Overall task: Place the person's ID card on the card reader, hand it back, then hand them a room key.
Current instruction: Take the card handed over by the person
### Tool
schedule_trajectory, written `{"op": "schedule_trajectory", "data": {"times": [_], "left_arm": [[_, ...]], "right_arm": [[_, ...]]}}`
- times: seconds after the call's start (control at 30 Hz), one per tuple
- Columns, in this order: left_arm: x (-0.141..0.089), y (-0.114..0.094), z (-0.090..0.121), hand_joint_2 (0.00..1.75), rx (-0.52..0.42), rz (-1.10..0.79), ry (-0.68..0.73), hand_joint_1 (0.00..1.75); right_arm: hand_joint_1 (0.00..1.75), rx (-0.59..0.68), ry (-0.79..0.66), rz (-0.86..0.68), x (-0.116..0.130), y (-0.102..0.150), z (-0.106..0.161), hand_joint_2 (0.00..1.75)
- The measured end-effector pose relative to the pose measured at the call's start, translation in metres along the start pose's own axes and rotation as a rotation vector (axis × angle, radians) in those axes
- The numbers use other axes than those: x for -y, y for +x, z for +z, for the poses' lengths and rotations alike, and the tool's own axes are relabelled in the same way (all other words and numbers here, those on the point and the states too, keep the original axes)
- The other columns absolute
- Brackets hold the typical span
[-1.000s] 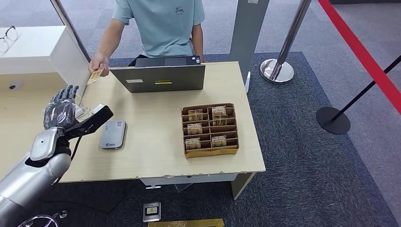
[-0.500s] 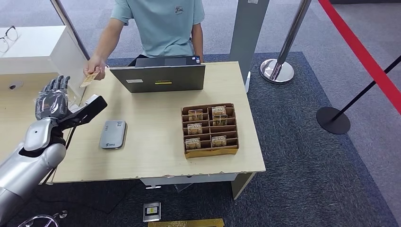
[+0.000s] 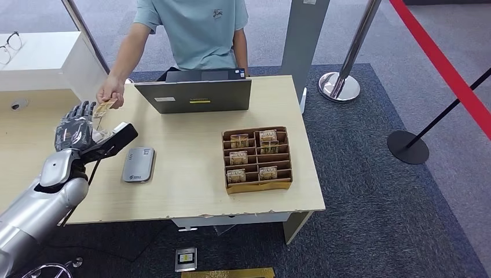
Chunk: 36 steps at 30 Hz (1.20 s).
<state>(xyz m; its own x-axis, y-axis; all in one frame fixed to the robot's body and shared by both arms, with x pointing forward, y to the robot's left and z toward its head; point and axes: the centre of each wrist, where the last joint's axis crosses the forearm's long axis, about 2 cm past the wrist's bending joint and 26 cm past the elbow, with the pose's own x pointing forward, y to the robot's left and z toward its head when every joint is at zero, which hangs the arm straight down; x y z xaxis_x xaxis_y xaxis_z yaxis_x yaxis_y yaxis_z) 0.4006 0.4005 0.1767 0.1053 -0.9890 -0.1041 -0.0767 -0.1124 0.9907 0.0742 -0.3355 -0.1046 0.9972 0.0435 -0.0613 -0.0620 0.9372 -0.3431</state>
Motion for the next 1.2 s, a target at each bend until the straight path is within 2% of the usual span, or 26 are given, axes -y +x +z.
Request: {"op": "schedule_trajectory", "data": {"times": [0.43, 0.67, 0.87, 0.9, 0.93, 1.0, 1.03, 1.07, 1.2], "left_arm": [[0.013, 0.052, -0.005, 1.75, 0.076, 0.064, -0.028, 0.00], [0.019, 0.063, -0.003, 1.75, 0.095, 0.068, -0.041, 0.00], [0.020, 0.063, -0.003, 1.75, 0.063, 0.053, -0.016, 0.00], [0.020, 0.062, -0.004, 1.75, 0.058, 0.050, -0.012, 0.06], [0.020, 0.062, -0.004, 1.75, 0.054, 0.049, -0.011, 0.25], [0.020, 0.061, -0.004, 1.75, 0.048, 0.047, -0.011, 1.13], [0.020, 0.060, -0.004, 1.75, 0.047, 0.046, -0.012, 1.51], [0.020, 0.059, -0.004, 1.75, 0.046, 0.045, -0.012, 1.75], [0.019, 0.057, -0.005, 1.75, 0.042, 0.042, -0.014, 1.75]], "right_arm": [[0.00, 0.003, 0.016, 0.008, -0.008, 0.001, 0.002, 0.00], [0.00, -0.007, 0.018, 0.009, -0.008, 0.001, 0.002, 0.00], [0.00, -0.014, 0.018, 0.016, -0.008, 0.000, 0.002, 0.00], [0.00, -0.015, 0.019, 0.017, -0.008, 0.000, 0.002, 0.00], [0.00, -0.015, 0.019, 0.018, -0.008, 0.000, 0.002, 0.00], [0.00, -0.017, 0.019, 0.018, -0.008, 0.000, 0.002, 0.00], [0.00, -0.017, 0.019, 0.019, -0.008, 0.000, 0.002, 0.00], [0.00, -0.018, 0.019, 0.019, -0.008, 0.000, 0.002, 0.00], [0.00, -0.020, 0.018, 0.021, -0.008, 0.000, 0.002, 0.00]]}}
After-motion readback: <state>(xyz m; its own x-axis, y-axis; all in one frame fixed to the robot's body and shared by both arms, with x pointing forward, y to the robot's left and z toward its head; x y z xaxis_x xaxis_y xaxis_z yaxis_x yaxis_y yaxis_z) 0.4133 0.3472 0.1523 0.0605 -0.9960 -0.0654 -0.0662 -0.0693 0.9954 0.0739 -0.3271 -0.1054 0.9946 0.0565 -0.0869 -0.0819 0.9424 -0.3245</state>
